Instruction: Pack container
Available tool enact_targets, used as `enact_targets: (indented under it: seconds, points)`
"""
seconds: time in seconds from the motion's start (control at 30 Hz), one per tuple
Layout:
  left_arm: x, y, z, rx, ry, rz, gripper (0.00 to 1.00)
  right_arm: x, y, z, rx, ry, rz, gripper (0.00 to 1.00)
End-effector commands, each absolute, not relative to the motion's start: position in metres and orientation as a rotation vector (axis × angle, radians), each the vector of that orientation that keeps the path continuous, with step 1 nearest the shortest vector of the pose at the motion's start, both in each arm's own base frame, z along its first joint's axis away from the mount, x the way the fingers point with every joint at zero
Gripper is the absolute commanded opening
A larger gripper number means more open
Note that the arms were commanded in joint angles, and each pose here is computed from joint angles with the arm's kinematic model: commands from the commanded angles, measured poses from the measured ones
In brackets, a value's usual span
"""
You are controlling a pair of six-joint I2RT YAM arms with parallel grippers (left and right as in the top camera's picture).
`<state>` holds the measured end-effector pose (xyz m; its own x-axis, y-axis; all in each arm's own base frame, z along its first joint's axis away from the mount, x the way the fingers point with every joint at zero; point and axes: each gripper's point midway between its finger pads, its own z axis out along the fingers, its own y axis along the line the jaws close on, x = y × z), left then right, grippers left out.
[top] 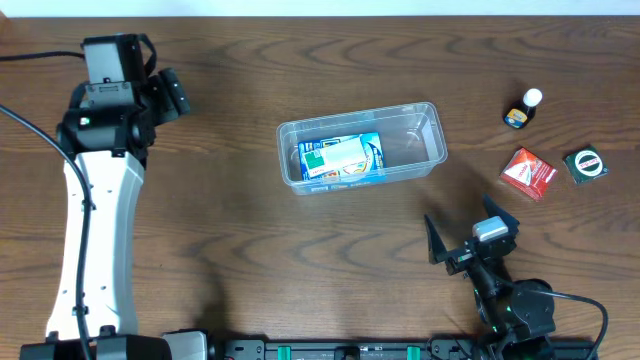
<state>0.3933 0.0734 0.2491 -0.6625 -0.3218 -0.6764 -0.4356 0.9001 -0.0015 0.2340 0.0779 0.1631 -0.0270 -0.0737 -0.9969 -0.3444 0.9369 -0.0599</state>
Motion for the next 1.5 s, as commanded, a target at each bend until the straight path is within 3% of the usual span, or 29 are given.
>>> enact_targets:
  seconds: [0.0,0.1,0.27,0.4,0.7,0.9,0.93,1.03,1.07,1.1,1.47]
  points:
    - [0.392,0.078,0.25,-0.567,2.339,0.222,0.98,0.232,0.079,0.168,-0.28,1.606,0.294,0.99]
    - [0.392,0.078,0.25,-0.567,2.339,0.222,0.98,0.232,0.074,0.173,-0.26,1.652,0.271,0.99]
    - [0.392,0.078,0.25,-0.567,2.339,0.222,0.98,0.234,0.058,0.222,-0.201,1.749,0.185,0.99]
    - [0.392,0.078,0.25,-0.567,2.339,0.222,0.98,0.255,0.06,0.247,-0.223,1.96,0.143,0.99]
    - [0.392,0.078,0.25,-0.567,2.339,0.222,0.98,0.354,0.089,0.249,-0.296,2.454,0.109,0.99]
    - [0.392,0.078,0.25,-0.567,2.339,0.222,0.98,0.397,0.122,0.207,-0.357,2.556,0.254,0.99]
    - [0.392,0.078,0.25,-0.567,2.339,0.222,0.98,0.403,0.125,0.202,-0.358,2.556,0.261,0.9]
    - [0.392,0.078,0.25,-0.567,2.339,0.222,0.98,0.416,0.132,0.181,-0.302,2.586,0.281,0.17]
    - [0.392,0.078,0.25,-0.567,2.339,0.222,0.98,0.418,0.134,0.175,-0.274,2.6,0.281,0.05]
    - [0.392,0.078,0.25,-0.567,2.339,0.222,0.98,0.42,0.135,0.167,-0.236,2.62,0.268,0.01]
    - [0.392,0.078,0.25,-0.567,2.339,0.222,0.98,0.421,0.149,0.086,-0.28,2.74,-0.133,0.01]
